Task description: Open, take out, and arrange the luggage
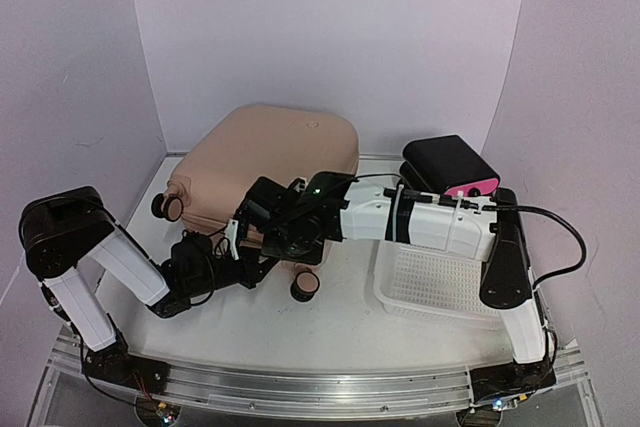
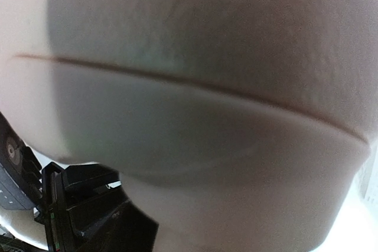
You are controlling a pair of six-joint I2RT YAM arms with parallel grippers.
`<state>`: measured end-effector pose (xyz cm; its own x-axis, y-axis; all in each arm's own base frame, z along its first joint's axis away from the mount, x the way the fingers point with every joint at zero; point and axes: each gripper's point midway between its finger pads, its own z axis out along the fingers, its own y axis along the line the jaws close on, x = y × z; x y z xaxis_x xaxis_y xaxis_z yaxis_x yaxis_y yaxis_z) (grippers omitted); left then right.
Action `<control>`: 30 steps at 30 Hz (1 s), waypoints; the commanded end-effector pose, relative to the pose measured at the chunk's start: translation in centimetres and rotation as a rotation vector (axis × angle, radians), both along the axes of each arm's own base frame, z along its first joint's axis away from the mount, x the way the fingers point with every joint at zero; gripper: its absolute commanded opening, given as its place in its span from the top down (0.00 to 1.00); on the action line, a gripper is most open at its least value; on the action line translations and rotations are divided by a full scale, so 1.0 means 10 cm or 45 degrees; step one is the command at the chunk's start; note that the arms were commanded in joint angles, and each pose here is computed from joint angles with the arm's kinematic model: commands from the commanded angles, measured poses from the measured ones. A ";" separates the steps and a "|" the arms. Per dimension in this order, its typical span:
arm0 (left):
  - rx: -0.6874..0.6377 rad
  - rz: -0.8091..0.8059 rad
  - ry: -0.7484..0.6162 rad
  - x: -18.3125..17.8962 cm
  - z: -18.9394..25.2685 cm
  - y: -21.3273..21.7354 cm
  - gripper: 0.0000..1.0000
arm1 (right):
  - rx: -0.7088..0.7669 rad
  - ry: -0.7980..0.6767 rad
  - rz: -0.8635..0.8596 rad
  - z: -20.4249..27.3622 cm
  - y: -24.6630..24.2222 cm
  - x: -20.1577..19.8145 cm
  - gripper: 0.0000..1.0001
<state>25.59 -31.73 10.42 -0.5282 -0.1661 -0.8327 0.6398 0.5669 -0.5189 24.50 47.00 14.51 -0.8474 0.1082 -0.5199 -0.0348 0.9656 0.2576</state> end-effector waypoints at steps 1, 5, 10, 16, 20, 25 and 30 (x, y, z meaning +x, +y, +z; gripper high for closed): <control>-0.206 0.074 -0.105 0.22 0.54 -0.08 0.90 | 0.188 -0.098 0.116 0.70 0.16 -0.14 1.00; -0.196 0.122 -0.128 0.23 0.56 0.00 0.97 | 0.176 -0.110 0.096 0.69 0.11 -0.12 1.00; -0.027 0.275 -0.114 0.28 0.37 0.27 1.00 | 0.142 -0.155 0.049 0.70 -0.03 -0.08 1.00; 0.416 0.516 0.014 0.35 0.04 0.78 1.00 | 0.023 -0.207 0.051 0.64 -0.31 0.05 1.00; 0.620 0.659 0.104 0.32 -0.03 1.26 1.00 | -0.079 -0.162 0.153 0.49 -0.51 0.15 1.00; 0.544 0.792 0.203 0.34 -0.03 1.77 1.00 | -0.135 -0.102 0.316 0.34 -0.69 0.24 1.00; 0.443 0.739 0.045 0.40 0.27 1.83 1.00 | -0.044 -0.061 0.394 0.34 -0.78 0.41 1.00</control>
